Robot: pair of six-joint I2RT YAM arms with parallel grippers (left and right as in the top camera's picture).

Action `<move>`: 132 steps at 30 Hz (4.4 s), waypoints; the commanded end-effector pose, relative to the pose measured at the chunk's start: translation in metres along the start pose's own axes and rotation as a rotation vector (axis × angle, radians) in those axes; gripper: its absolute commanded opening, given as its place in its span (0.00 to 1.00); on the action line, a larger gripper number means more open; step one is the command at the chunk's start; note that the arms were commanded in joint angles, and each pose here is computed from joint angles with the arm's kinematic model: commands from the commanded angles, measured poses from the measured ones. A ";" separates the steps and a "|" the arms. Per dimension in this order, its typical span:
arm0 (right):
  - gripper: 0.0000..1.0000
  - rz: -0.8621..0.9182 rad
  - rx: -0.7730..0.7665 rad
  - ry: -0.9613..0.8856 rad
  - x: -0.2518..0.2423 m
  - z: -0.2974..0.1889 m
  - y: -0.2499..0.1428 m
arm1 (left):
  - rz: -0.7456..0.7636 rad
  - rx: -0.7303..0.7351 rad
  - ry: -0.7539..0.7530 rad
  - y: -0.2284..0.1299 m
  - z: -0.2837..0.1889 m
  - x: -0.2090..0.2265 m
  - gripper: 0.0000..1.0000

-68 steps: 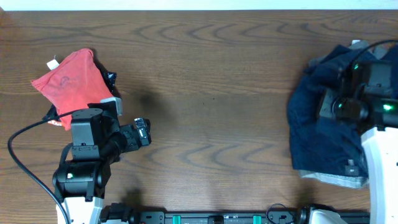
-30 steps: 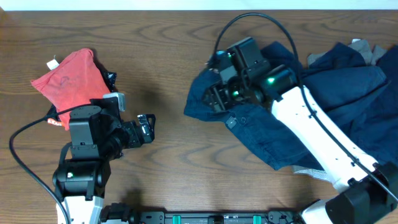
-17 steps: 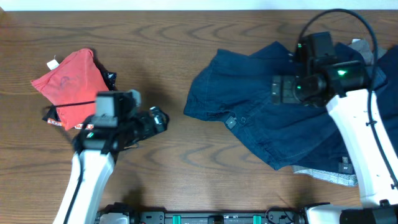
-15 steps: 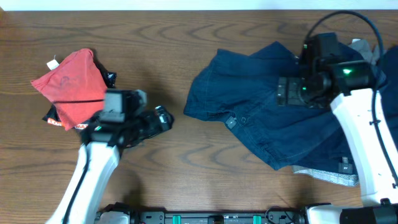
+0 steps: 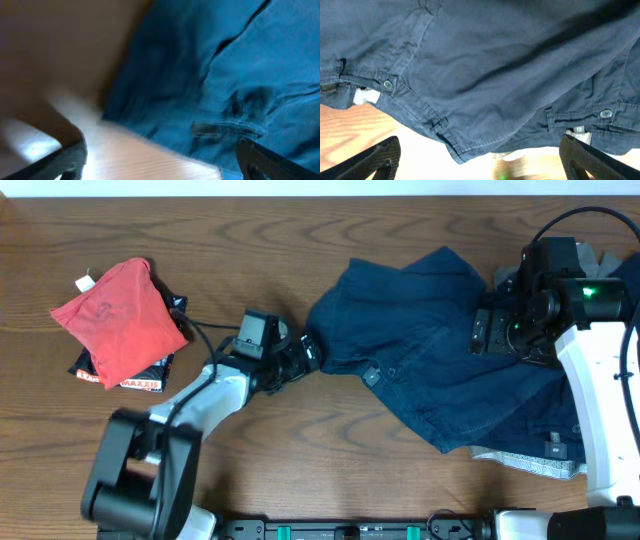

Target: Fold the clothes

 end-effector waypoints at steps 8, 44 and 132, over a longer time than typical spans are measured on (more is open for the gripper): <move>0.99 0.022 0.002 -0.009 -0.004 -0.003 -0.001 | 0.022 -0.077 -0.074 0.021 0.029 -0.003 0.06; 0.13 -0.008 0.036 0.112 -0.003 0.031 0.010 | -0.216 0.138 0.337 0.039 -0.108 0.062 0.92; 0.01 -0.122 -0.254 0.631 0.213 0.198 0.151 | -0.199 0.265 0.502 -0.029 -0.096 0.105 0.90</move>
Point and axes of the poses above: each gripper's point midway between its finger pads, its own z axis out along the fingers, its own x axis along the line the jaws close on, y = z × x, the point moved 4 cm from there along -z, back along the fingers, and after that the axes turned 7 degrees about -z, right-handed, at the moved point
